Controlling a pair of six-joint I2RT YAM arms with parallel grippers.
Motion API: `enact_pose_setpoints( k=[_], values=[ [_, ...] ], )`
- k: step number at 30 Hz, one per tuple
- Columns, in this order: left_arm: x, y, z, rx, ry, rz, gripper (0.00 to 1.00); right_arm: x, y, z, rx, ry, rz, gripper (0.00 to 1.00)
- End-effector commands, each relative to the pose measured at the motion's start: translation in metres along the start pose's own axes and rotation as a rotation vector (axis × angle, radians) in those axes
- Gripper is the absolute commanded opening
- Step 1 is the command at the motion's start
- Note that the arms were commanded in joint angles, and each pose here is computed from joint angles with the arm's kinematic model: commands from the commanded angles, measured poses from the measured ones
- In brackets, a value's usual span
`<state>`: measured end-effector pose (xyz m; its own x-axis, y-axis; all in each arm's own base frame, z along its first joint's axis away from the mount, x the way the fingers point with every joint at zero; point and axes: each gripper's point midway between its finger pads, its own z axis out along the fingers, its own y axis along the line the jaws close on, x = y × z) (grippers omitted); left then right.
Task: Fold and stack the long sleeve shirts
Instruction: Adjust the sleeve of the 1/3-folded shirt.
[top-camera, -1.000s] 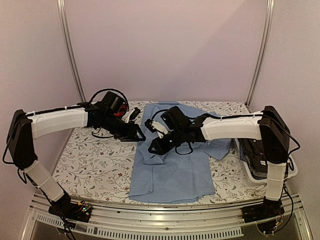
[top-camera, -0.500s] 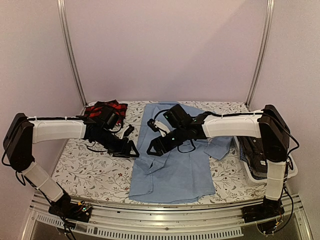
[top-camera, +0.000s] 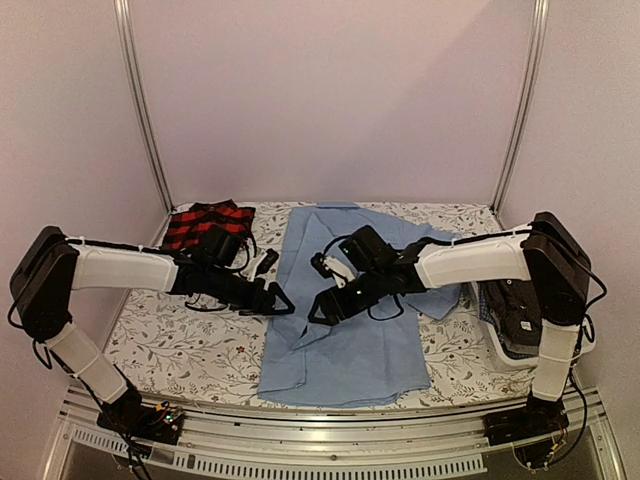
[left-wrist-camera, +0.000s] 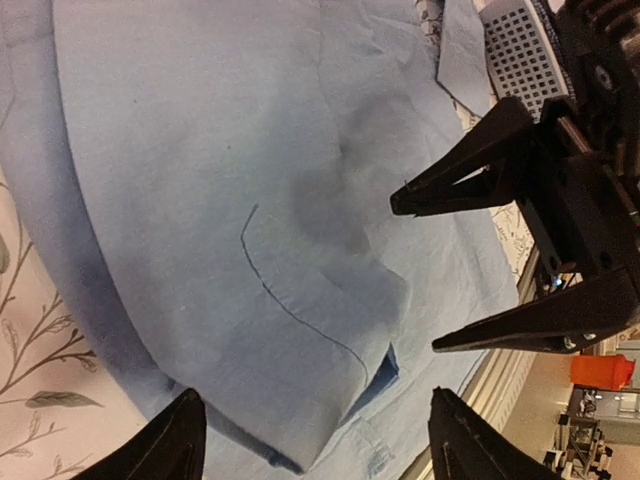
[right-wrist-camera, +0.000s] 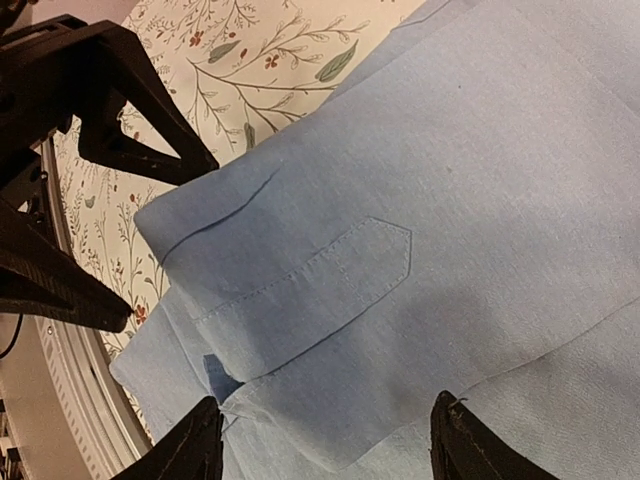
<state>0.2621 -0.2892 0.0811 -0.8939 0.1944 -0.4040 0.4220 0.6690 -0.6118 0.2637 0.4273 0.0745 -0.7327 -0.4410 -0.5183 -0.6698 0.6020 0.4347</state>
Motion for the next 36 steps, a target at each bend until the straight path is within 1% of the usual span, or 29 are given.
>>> enact_pose_setpoints(
  k=[1,9,12,15,17,25,27,28,32,33,36],
  values=[
    [0.004,-0.011,0.013,0.05,0.003,0.039,0.76,-0.027,0.008,-0.022,-0.004,-0.118,-0.01,0.7],
    [0.02,-0.005,0.014,0.04,0.037,0.03,0.8,-0.051,0.005,-0.012,0.019,-0.158,0.011,0.7],
    [0.019,-0.013,0.019,0.074,0.05,0.039,0.8,-0.06,-0.002,-0.004,0.034,-0.167,0.023,0.7],
    [0.023,-0.019,0.025,0.089,0.083,0.053,0.77,-0.072,-0.015,0.001,0.045,-0.184,0.058,0.7],
    [0.027,-0.021,0.028,0.098,0.104,0.049,0.73,-0.078,-0.024,0.003,0.047,-0.189,0.084,0.7],
    [0.032,-0.044,0.011,0.165,0.16,0.004,0.44,-0.083,-0.04,0.021,0.043,-0.173,0.116,0.7],
    [0.033,-0.052,0.007,0.199,0.179,-0.008,0.39,-0.084,-0.044,0.027,0.043,-0.166,0.12,0.7],
    [0.035,-0.055,0.006,0.209,0.189,-0.017,0.34,-0.084,-0.045,0.029,0.043,-0.164,0.123,0.7],
    [0.038,-0.051,0.001,0.174,0.216,-0.06,0.19,-0.081,-0.049,0.038,0.043,-0.144,0.127,0.7],
    [0.039,-0.049,0.0,0.164,0.221,-0.075,0.16,-0.081,-0.049,0.038,0.043,-0.142,0.129,0.7],
    [0.047,-0.04,-0.002,0.127,0.242,-0.128,0.12,-0.08,-0.05,0.038,0.052,-0.136,0.131,0.7]
  ],
)
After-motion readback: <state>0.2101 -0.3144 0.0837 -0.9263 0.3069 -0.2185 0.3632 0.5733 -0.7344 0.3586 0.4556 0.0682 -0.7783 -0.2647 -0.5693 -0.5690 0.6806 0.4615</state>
